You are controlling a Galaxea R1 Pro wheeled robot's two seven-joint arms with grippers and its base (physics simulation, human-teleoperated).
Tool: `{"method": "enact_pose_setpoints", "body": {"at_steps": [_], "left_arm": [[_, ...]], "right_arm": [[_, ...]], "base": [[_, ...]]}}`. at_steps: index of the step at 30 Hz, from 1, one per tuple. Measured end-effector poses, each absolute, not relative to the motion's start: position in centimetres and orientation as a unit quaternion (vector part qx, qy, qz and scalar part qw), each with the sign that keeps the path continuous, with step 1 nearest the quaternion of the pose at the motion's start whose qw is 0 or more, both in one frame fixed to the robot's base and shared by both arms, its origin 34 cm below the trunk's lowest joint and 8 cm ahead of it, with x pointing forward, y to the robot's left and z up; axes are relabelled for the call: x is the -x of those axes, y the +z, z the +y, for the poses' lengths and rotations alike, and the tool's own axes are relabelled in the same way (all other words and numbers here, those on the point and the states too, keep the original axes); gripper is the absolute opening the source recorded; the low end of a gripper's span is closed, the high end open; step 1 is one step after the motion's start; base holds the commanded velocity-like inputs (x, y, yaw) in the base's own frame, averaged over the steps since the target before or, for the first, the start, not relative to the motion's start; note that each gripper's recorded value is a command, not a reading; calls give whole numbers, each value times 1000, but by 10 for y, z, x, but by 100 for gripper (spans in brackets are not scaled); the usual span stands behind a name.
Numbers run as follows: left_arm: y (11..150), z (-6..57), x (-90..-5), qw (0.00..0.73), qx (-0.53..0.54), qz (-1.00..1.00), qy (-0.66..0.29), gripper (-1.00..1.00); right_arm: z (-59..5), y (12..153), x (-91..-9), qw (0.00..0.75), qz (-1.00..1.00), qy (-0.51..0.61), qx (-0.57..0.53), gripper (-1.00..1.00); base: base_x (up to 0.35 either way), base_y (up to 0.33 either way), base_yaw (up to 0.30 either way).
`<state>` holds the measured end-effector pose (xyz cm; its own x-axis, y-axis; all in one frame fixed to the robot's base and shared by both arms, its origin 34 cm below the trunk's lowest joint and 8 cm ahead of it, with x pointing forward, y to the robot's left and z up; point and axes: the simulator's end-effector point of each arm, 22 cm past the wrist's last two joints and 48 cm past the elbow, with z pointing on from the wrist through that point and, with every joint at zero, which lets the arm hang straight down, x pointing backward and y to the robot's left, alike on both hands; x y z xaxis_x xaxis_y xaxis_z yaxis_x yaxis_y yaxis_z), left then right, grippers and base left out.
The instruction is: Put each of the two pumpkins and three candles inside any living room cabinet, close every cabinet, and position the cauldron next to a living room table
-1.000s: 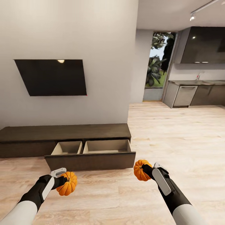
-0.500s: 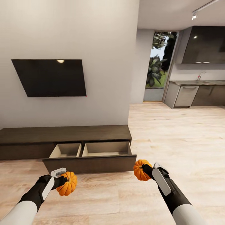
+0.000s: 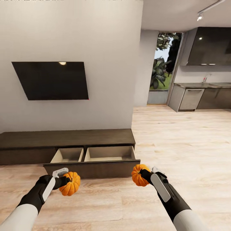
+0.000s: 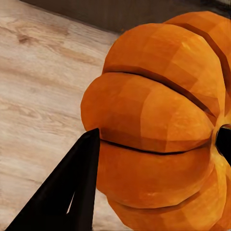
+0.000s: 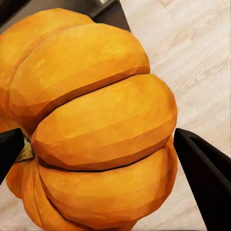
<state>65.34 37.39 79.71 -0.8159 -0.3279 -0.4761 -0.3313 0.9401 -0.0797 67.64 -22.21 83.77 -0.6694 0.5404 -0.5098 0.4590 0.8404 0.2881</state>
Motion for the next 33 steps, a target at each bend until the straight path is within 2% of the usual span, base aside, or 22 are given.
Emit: {"method": "enact_pose_setpoints", "body": {"at_steps": [9,14,22,27,33], "left_arm": [[832,355,-643,191,157,969,-28,-100],[885,314,-667,222,143,959,-101,-100],[900,309,-668,231,139,957,-109,-100],[905,308,-668,234,139,956,-111,-100],[911,306,-666,236,138,955,-113,-100]], "right_arm": [[-163,866,-673,289,927,102,-215,-100],[-139,910,-683,320,922,128,-178,-100],[-135,925,-682,326,919,136,-175,-100],[-106,925,-673,290,933,146,-155,-100],[-101,928,-661,246,955,118,-113,-100]], "base": [[0,0,0],[0,0,0],[0,0,0],[0,0,0],[0,0,0]]}}
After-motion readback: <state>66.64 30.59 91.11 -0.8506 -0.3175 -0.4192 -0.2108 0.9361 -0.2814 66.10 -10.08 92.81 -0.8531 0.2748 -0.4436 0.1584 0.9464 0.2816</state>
